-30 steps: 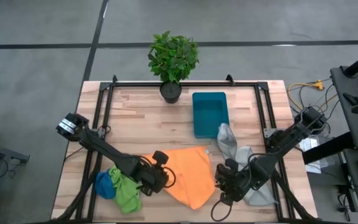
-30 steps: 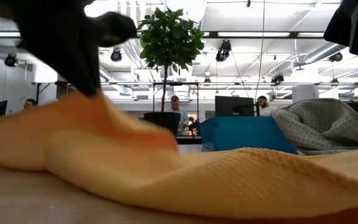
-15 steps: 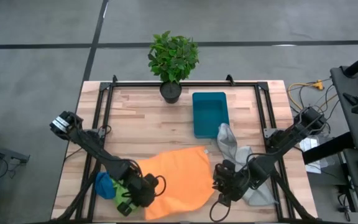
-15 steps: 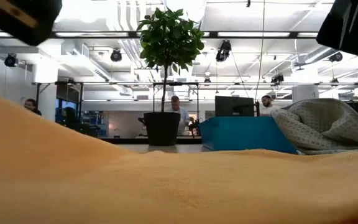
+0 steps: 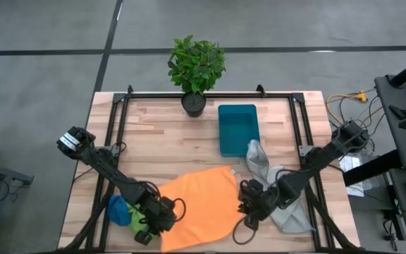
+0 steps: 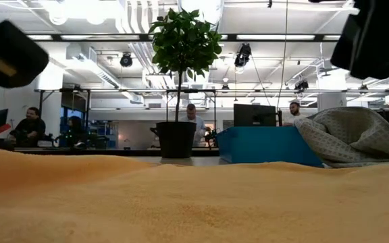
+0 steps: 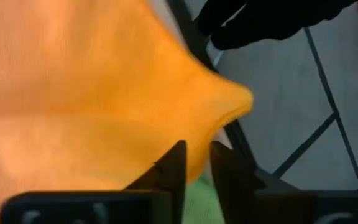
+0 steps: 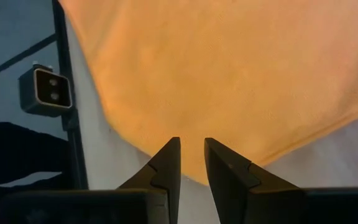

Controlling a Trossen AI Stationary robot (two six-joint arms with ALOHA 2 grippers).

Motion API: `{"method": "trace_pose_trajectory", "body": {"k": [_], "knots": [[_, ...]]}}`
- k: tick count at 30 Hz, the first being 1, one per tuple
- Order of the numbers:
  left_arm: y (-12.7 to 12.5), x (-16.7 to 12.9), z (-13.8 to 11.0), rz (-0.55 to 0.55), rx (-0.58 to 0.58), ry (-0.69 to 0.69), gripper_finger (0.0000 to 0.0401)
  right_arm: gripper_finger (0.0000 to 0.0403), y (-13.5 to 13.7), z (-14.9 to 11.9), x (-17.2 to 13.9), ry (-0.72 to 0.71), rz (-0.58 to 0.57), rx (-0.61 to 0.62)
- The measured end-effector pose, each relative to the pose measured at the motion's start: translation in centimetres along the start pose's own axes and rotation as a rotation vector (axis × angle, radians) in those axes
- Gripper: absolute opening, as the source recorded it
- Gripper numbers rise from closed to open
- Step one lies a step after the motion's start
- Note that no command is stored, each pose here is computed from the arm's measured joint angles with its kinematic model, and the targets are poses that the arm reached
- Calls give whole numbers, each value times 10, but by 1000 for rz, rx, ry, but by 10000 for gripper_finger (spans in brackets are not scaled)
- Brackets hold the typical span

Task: Fold microfiber towels
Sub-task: Fold the orange microfiber towel

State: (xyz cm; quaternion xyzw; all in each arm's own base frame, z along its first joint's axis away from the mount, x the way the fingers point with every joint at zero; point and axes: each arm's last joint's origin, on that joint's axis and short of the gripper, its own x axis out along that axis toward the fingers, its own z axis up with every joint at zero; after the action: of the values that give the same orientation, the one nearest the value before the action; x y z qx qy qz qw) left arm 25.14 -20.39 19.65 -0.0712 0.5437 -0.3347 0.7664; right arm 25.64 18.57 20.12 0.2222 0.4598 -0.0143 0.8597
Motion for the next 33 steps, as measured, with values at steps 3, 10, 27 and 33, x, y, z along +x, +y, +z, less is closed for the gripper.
{"method": "trace_pose_trajectory", "body": {"k": [3,10,27,33], "knots": [[1,-3,-3,10,-41,19,123,68,-3,4,1,-5,-5,9],[12,-23,-13,256,-183,41,146,68,-4,6,1,-8,-6,24],[118,-29,-58,411,-260,167,8,68,-2,8,-2,-26,20,194],[143,-45,-65,471,-160,217,2,68,-2,8,-1,-30,15,278]]}}
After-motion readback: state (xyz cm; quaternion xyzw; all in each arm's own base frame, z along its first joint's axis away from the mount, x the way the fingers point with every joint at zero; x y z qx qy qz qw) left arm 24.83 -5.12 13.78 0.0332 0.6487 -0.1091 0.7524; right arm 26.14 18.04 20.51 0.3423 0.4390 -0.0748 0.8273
